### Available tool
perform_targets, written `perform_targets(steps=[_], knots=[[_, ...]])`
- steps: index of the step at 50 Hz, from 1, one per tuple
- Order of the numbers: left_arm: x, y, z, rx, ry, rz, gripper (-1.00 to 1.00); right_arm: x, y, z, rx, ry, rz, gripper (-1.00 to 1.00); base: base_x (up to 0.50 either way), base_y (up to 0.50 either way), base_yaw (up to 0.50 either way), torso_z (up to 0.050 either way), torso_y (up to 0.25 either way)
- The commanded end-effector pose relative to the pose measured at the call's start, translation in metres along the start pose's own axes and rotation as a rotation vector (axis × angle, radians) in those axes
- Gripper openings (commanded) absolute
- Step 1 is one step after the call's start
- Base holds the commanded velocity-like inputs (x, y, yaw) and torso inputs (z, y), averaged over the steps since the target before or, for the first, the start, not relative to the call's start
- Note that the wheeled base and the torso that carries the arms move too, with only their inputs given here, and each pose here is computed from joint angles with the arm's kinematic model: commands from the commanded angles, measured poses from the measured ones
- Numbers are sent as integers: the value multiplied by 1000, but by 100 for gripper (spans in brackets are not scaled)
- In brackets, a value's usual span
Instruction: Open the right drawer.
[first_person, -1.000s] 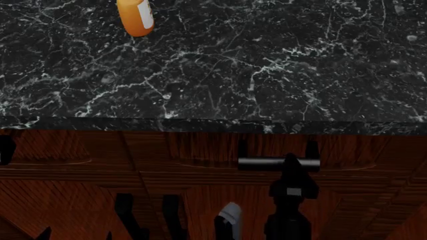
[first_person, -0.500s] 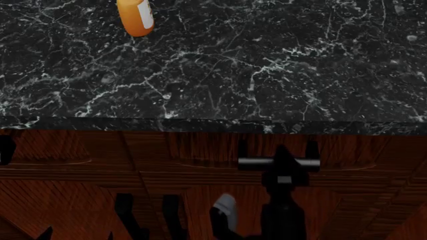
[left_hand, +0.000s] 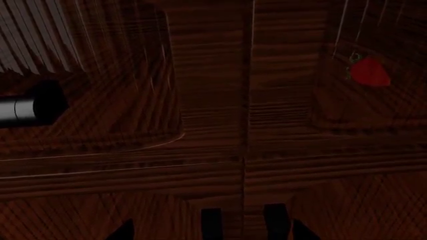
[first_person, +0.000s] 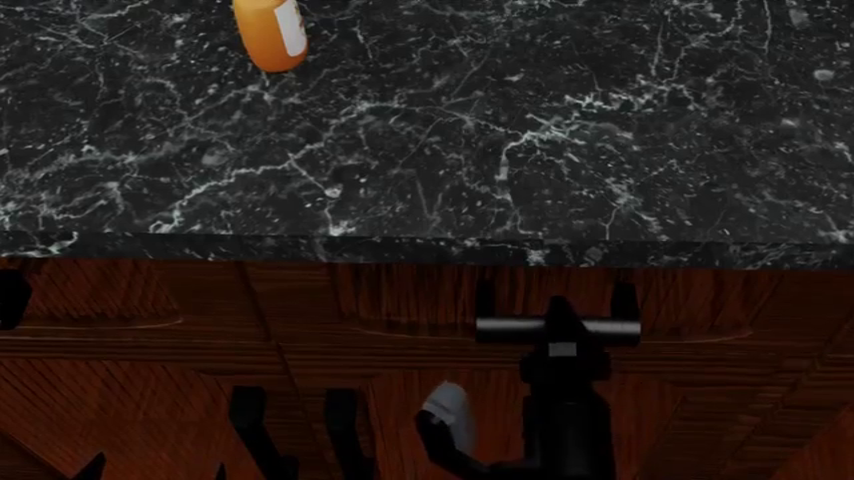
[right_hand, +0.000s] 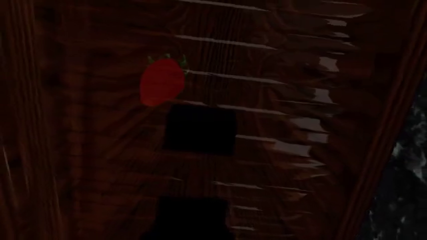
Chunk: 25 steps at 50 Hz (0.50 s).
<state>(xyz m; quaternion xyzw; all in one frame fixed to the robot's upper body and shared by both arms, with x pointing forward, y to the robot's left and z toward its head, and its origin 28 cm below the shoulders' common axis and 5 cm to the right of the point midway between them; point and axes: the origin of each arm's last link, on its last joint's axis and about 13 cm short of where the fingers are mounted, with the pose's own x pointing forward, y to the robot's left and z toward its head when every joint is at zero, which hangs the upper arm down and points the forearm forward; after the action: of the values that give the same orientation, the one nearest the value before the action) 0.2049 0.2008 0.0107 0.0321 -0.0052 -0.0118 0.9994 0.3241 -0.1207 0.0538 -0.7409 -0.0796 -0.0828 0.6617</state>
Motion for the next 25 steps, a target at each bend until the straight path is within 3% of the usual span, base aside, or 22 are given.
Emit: perform_targets(steps=[1, 25], knots=[[2, 0, 0, -15, -3, -7, 100, 3, -5, 5, 70, -4, 17, -100, 0, 3, 5, 0, 0], [1, 0, 1, -15, -7, -3, 100, -31, -20, 13, 47, -111, -40, -100, 0, 5, 6, 4, 4]])
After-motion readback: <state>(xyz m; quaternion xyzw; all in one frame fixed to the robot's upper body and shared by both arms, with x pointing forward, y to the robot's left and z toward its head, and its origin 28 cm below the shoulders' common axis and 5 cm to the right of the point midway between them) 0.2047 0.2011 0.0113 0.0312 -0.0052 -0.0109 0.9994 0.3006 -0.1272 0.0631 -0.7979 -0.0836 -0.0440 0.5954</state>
